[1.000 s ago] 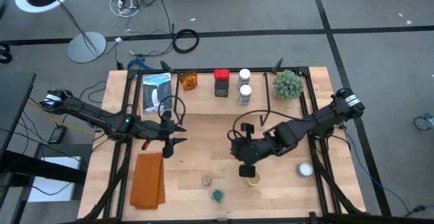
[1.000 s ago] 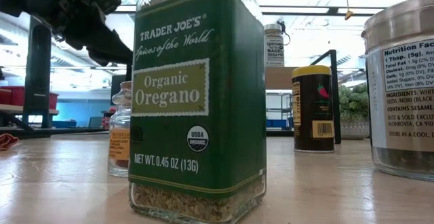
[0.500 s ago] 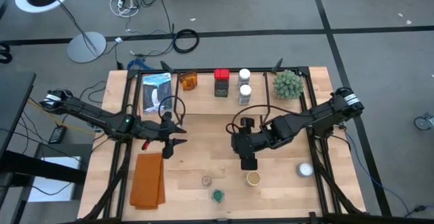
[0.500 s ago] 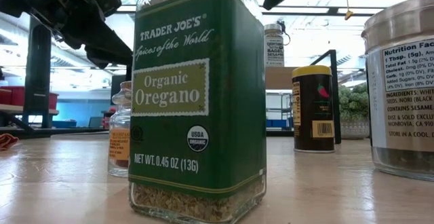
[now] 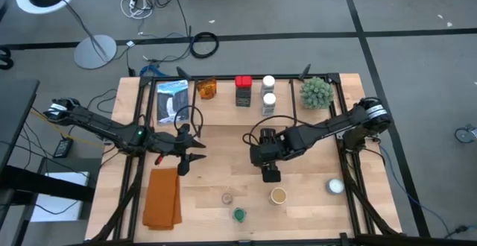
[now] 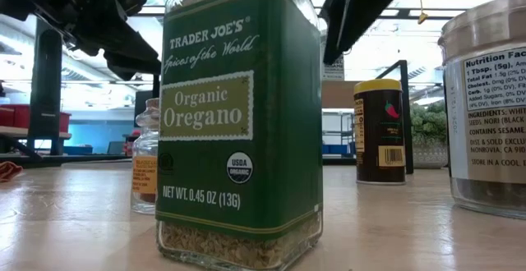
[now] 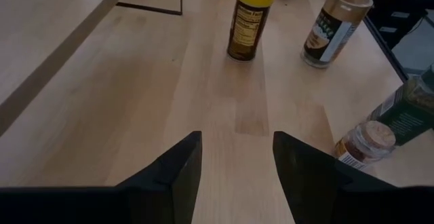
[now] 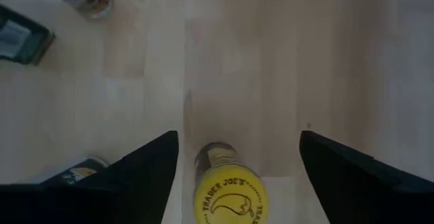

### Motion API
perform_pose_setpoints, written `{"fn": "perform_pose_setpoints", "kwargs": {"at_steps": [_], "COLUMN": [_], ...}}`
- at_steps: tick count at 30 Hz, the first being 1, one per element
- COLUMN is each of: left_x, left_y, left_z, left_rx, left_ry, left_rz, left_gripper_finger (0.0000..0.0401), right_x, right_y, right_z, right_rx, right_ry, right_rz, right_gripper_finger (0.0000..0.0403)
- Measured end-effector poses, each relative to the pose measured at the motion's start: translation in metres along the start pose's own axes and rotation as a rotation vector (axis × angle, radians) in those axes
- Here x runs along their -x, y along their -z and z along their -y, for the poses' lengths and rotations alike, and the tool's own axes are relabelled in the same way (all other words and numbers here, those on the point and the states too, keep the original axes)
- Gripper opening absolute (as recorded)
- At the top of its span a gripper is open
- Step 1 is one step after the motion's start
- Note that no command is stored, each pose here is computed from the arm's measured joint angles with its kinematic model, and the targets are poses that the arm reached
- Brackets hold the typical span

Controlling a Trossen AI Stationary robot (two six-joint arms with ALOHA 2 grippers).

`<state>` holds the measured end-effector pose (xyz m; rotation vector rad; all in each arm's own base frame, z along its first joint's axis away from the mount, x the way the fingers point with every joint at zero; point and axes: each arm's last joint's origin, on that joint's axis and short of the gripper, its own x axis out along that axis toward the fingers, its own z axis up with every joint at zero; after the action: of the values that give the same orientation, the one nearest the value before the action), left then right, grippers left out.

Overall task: Shelf spices
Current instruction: Put the yellow seasoning bottle on the shelf

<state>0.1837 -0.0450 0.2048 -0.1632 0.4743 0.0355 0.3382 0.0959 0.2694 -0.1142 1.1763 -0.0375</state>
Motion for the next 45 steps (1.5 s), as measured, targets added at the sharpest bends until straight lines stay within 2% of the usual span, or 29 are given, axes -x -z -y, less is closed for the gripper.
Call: {"fn": "perform_pose_setpoints", "kwargs": {"at_steps": [13,20,27,36,39,45], "left_x": [0.0,0.0,0.0,0.0,0.0,0.0], "left_y": [0.0,0.0,0.0,0.0,0.0,0.0], "left_z": [0.0,0.0,0.001,0.001,0.001,0.001], "left_rx": [-0.001,0.002,0.005,0.006,0.006,0.006], "left_ry": [0.001,0.006,0.017,0.018,0.017,0.017], "left_rz": [0.0,0.002,-0.002,-0.001,-0.001,-0.001], "left_gripper_finger": [0.0187,0.0187,0.0187,0.0187,0.0187,0.0187], "right_x": [-0.01,-0.015,-0.029,-0.03,-0.029,-0.029], "right_y": [0.014,0.014,0.026,0.023,0.025,0.022], "right_z": [0.001,0.0,0.001,-0.002,-0.003,-0.007], "right_rx": [0.048,0.039,-0.014,-0.026,0.021,0.221], "right_ry": [0.028,0.012,0.02,-0.001,0.0,0.033], "right_rz": [-0.18,-0.173,-0.231,-0.197,-0.214,-0.166], "right_gripper_finger": [0.0297,0.0285,0.0269,0.0249,0.0249,0.0251]}}
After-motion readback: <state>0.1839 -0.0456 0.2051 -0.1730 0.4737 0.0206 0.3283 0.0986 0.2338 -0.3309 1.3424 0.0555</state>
